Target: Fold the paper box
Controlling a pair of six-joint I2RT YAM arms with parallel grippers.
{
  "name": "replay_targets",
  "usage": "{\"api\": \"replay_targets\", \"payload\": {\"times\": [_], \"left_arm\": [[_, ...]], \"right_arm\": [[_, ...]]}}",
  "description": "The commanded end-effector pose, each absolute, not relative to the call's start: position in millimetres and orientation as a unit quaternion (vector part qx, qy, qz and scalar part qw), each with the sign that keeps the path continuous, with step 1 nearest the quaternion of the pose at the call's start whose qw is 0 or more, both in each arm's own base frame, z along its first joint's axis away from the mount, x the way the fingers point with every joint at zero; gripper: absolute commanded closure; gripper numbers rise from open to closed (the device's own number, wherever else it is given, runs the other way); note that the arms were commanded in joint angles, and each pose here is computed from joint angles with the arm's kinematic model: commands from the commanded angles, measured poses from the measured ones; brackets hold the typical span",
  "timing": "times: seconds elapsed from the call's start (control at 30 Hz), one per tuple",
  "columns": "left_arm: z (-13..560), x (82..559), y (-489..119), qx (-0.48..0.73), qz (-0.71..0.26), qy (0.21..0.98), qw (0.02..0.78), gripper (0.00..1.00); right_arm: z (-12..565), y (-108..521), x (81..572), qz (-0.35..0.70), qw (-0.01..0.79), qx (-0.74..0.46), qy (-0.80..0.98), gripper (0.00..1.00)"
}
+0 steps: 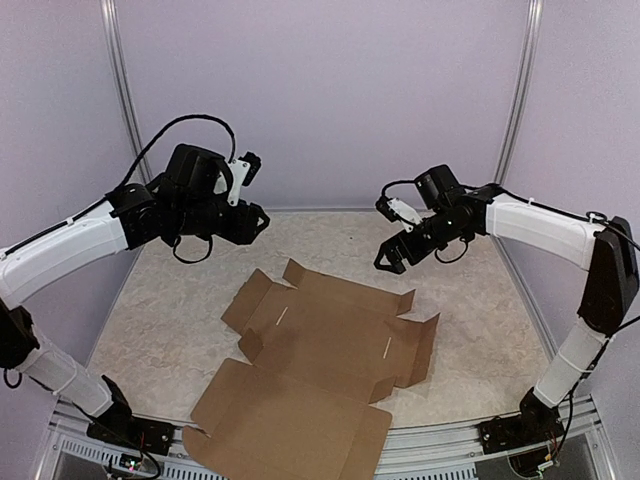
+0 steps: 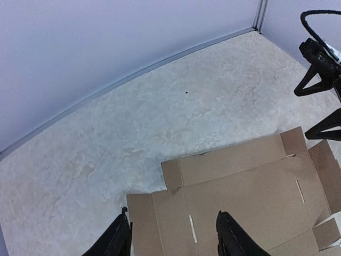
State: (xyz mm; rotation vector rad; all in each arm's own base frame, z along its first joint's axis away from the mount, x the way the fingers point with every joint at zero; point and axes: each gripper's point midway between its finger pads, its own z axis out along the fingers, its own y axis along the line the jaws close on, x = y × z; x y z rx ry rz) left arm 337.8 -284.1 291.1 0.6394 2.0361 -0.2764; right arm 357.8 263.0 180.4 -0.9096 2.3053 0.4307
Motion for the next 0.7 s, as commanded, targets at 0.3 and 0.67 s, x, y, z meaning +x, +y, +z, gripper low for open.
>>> {"api": "replay_targets", "payload": {"times": [0.3,0.67], "left_arm": [[234,271,-236,0.153,-0.25,0.883,0.367,0.48],[213,251,-211,0.137,-0.261,0.89,0.349,0.47]], "right_arm": [[104,271,406,0.257,0.156,-0.328,0.895,0.17],[59,275,409,0.272,0.086,-0.353,0.891,0.27]]}}
